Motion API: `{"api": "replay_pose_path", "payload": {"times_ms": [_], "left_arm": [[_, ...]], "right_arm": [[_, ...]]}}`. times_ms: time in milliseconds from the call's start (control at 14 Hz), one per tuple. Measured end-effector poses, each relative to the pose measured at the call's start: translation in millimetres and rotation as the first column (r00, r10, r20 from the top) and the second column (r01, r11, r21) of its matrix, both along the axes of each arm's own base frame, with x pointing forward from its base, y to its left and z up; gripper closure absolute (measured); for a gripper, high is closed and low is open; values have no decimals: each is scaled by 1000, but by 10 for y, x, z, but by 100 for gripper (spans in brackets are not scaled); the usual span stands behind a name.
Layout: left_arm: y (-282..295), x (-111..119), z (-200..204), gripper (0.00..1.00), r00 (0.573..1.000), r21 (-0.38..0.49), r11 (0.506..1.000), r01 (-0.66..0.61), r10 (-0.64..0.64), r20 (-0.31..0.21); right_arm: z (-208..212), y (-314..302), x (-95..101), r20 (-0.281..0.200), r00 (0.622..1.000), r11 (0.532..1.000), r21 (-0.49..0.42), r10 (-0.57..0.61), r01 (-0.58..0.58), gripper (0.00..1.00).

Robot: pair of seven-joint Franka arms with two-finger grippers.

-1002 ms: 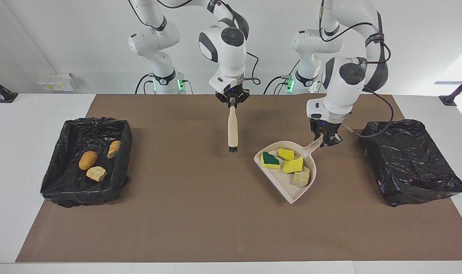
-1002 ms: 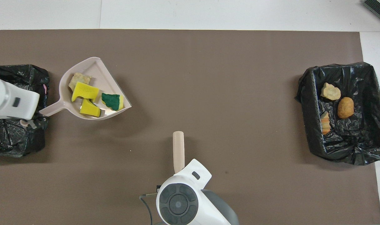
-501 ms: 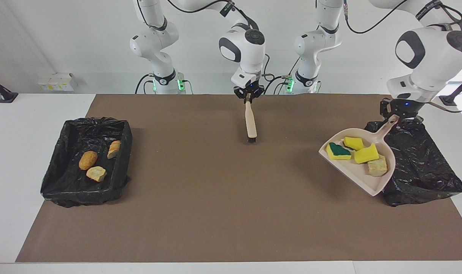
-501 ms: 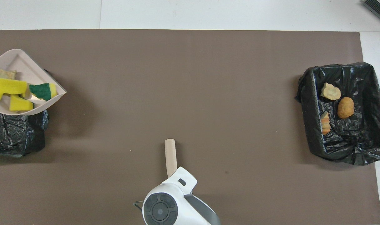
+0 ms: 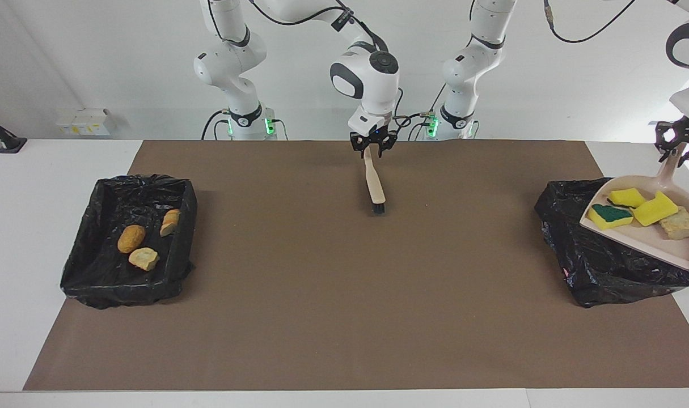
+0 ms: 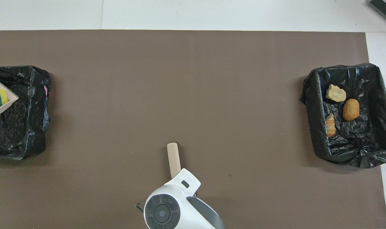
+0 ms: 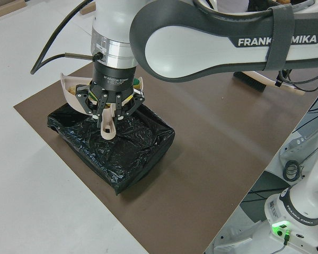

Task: Sweep and dump trash in bin

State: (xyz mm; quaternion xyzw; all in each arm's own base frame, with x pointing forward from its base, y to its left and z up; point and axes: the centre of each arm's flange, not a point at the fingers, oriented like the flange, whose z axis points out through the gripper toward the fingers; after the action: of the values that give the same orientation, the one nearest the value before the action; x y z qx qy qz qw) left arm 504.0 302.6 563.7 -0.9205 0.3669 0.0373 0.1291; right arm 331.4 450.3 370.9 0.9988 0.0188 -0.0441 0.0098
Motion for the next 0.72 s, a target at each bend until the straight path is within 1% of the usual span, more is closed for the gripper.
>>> {"api": "replay_pose_path", "payload": {"times_ms": [143, 215, 429, 572, 716], "left_arm": [[194, -76, 55, 69, 998, 107, 993, 46, -42, -39], [243, -88, 81, 69, 996, 153, 986, 69, -61, -59], [248, -26, 119, 69, 986, 270, 951, 149, -120, -119], [149, 153, 106, 69, 967, 372, 896, 244, -195, -166], [-63, 335, 90, 69, 940, 436, 836, 332, -258, -222]], "right_arm": [[203, -47, 165, 2, 1000, 1000, -2, -24, 24, 4], [336, -100, 277, 5, 999, 999, -2, -38, 39, 0], [757, -378, 639, -8, 1000, 1000, -10, -22, 22, 0], [1000, -637, 876, -13, 1000, 1000, -4, 20, -21, 0], [1188, -907, 1063, -22, 998, 998, -1, 66, -66, 0]]}}
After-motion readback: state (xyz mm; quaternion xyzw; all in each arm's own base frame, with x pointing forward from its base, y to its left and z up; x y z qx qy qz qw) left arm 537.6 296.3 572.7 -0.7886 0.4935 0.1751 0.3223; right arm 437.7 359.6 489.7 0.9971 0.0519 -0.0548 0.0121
